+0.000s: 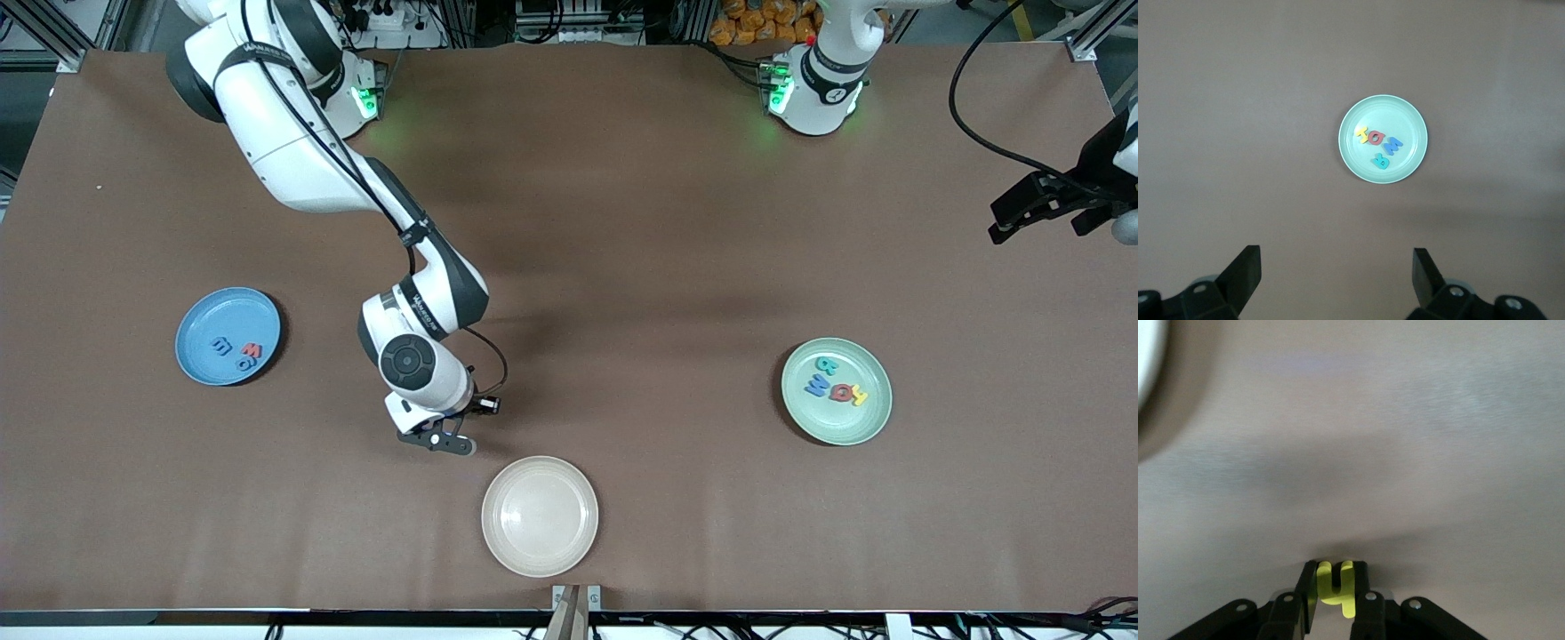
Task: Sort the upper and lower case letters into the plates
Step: 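Carry the h onto the blue plate and open the right gripper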
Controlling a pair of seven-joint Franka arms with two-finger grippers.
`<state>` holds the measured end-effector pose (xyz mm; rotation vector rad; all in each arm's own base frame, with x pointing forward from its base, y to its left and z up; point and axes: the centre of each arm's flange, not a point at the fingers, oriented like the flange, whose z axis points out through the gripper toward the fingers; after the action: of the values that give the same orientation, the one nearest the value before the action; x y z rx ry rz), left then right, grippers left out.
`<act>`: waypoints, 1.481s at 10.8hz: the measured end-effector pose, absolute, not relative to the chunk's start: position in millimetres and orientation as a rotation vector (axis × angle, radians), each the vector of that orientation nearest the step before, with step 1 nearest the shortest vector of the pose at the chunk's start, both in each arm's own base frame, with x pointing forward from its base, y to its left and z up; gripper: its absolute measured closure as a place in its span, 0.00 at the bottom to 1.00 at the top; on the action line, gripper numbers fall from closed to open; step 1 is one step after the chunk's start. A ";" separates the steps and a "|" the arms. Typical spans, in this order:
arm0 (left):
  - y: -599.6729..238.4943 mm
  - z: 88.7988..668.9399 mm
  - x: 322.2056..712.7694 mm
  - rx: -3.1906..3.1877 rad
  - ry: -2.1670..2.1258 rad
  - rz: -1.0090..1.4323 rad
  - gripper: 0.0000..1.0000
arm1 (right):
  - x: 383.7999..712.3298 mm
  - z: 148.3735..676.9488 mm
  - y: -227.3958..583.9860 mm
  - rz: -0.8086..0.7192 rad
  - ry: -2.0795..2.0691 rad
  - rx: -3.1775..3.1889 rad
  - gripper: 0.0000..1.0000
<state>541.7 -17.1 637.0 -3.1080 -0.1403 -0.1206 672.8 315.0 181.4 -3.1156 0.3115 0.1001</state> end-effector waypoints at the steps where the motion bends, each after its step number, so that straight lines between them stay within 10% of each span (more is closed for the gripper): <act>1: -16.5 638.6 540.0 -3.108 -0.142 -0.116 0.00 | 678.2 188.4 293.9 0.147 0.284 -3.135 0.74; 15: -47.8 640.2 526.5 -3.109 -0.055 0.007 0.00 | 587.7 249.4 -77.6 0.239 -0.513 -3.192 0.74; 16: -49.2 639.1 526.9 -3.109 -0.051 0.010 0.00 | 586.6 249.3 -83.8 0.241 -0.517 -3.189 0.63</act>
<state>526.9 -49.2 639.1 -3.1089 -0.0509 0.0100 586.6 -83.8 249.3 -3.1893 -0.5166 0.2410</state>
